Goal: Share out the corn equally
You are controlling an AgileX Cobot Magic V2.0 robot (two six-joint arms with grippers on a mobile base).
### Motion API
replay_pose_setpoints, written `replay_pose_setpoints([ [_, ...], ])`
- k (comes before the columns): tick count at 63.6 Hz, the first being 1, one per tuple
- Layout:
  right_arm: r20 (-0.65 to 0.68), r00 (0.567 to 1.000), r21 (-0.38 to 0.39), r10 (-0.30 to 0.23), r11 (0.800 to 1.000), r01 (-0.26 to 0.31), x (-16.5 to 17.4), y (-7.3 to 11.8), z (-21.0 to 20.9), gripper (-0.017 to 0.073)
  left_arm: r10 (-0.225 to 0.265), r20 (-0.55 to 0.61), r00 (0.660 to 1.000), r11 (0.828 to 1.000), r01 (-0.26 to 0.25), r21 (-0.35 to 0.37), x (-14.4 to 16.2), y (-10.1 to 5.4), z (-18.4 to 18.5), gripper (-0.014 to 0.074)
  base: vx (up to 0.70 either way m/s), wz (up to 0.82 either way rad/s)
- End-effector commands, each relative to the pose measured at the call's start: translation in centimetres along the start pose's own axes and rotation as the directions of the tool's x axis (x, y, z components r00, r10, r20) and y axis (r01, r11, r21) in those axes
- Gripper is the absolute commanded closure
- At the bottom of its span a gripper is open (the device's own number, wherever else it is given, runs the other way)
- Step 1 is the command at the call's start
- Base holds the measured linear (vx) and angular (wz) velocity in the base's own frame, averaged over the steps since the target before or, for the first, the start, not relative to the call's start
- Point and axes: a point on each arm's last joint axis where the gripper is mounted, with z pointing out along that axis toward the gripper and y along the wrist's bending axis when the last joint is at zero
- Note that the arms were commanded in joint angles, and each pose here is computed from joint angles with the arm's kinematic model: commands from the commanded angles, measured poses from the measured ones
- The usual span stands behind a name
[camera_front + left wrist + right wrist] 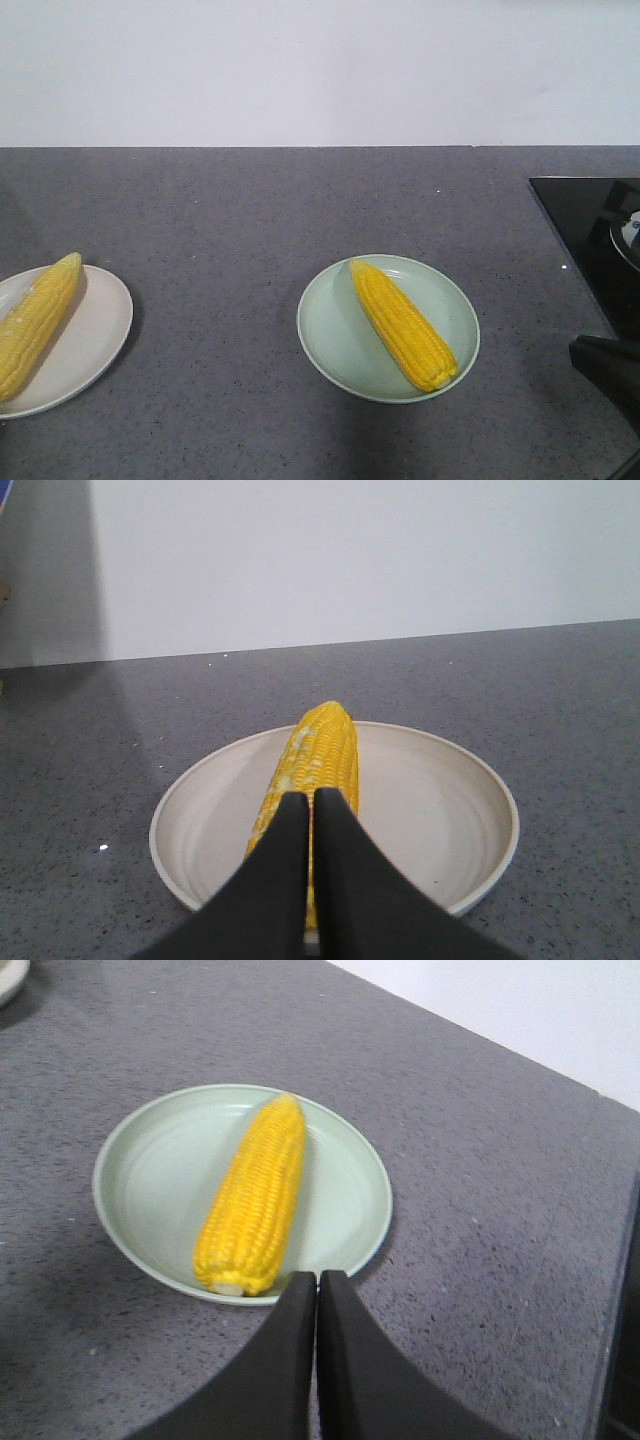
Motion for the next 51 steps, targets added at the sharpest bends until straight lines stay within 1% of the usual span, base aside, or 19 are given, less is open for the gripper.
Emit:
replay_pose_setpoints([
  [1,0.121,0.992,0.105,0.037,0.993,-0.05,1.2,-0.5,0.2,0.0564,-0.011,0.1,0.995,1.0,0.012,-0.006,-0.9,0.1,-0.2,0.0601,0.0,0.0],
  [8,0.204,0.974,0.168,0.096,0.977,-0.131,4.2,-0.4,0.2,0.0564,-0.011,0.1,0.995,1.0,0.012,-0.006,-0.9,0.1,-0.2,0.0601,0.0,0.0],
  [11,0.241,0.963,0.181,0.122,0.969,-0.168,5.3,-0.3,0.0,0.0564,-0.011,0.1,0.995,1.0,0.012,-0.006,-0.9,0.1,-0.2,0.0601,0.0,0.0],
  [14,0.286,0.952,0.201,0.112,0.964,-0.173,6.1,-0.1,-0.2,0.0564,-0.011,0.1,0.995,1.0,0.012,-0.006,-0.9,0.1,-0.2,0.0601,0.0,0.0],
  [15,0.288,0.952,0.209,0.103,0.964,-0.167,6.6,-0.1,-0.2,0.0564,-0.011,0.1,0.995,1.0,0.012,-0.006,-0.9,0.1,-0.2,0.0601,0.0,0.0],
  [19,0.326,0.94,0.222,0.097,0.959,-0.176,7.6,0.1,-0.4,0.0564,-0.011,0.1,0.995,1.0,0.012,-0.006,-0.9,0.1,-0.2,0.0601,0.0,0.0],
  [22,0.345,0.935,0.235,0.079,0.957,-0.167,8.4,0.3,-0.5,0.0564,-0.011,0.1,0.995,1.0,0.012,-0.006,-0.9,0.1,-0.2,0.0601,0.0,0.0],
  [28,0.372,0.924,0.258,0.089,0.946,-0.194,9.6,0.4,-0.6,0.0564,-0.011,0.1,0.995,1.0,0.012,-0.006,-0.9,0.1,-0.2,0.0601,0.0,0.0],
  [30,0.383,0.917,0.26,0.11,0.94,-0.221,10.0,0.4,-0.6,0.0564,-0.011,0.1,0.995,1.0,0.012,-0.006,-0.9,0.1,-0.2,0.0601,0.0,0.0],
  [38,0.411,0.901,0.295,0.14,0.915,-0.276,11.3,0.4,-0.4,0.0564,-0.011,0.1,0.995,1.0,0.012,-0.006,-0.9,0.1,-0.2,0.0601,0.0,0.0],
  [40,0.416,0.899,0.307,0.136,0.91,-0.28,11.6,0.4,-0.4,0.0564,-0.011,0.1,0.995,1.0,0.012,-0.006,-0.9,0.1,-0.2,0.0601,0.0,0.0],
  [46,0.45,0.88,0.324,0.149,0.892,-0.316,11.8,0.2,-0.3,0.0564,-0.011,0.1,0.995,1.0,0.012,-0.006,-0.9,0.1,-0.2,0.0601,0.0,0.0],
  [51,0.467,0.874,0.344,0.136,0.882,-0.321,11.7,0.1,-0.5,0.0564,-0.011,0.1,0.995,1.0,0.012,-0.006,-0.9,0.1,-0.2,0.0601,0.0,0.0],
])
